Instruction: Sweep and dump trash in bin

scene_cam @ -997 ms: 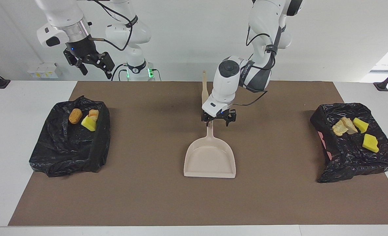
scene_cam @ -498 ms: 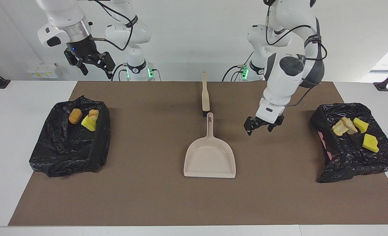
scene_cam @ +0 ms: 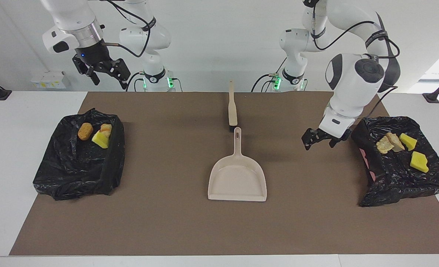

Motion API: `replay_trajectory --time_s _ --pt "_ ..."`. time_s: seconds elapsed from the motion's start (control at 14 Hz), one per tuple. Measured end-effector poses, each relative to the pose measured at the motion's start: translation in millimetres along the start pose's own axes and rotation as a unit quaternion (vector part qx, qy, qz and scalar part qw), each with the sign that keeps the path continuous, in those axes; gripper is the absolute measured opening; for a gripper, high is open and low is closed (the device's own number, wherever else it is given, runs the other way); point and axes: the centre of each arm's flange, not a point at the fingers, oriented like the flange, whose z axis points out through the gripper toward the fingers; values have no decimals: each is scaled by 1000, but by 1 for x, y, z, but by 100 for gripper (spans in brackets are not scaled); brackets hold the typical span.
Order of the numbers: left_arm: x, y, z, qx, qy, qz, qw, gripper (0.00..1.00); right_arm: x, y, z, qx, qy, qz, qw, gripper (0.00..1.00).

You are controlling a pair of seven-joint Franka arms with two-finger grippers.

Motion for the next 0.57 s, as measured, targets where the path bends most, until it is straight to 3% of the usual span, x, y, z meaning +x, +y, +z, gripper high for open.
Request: replay_trajectory --time_s 0.57 --pt "-30 -29 -53 4 14 -13 1000 100 0 0 0 0 0 0 1000 100"
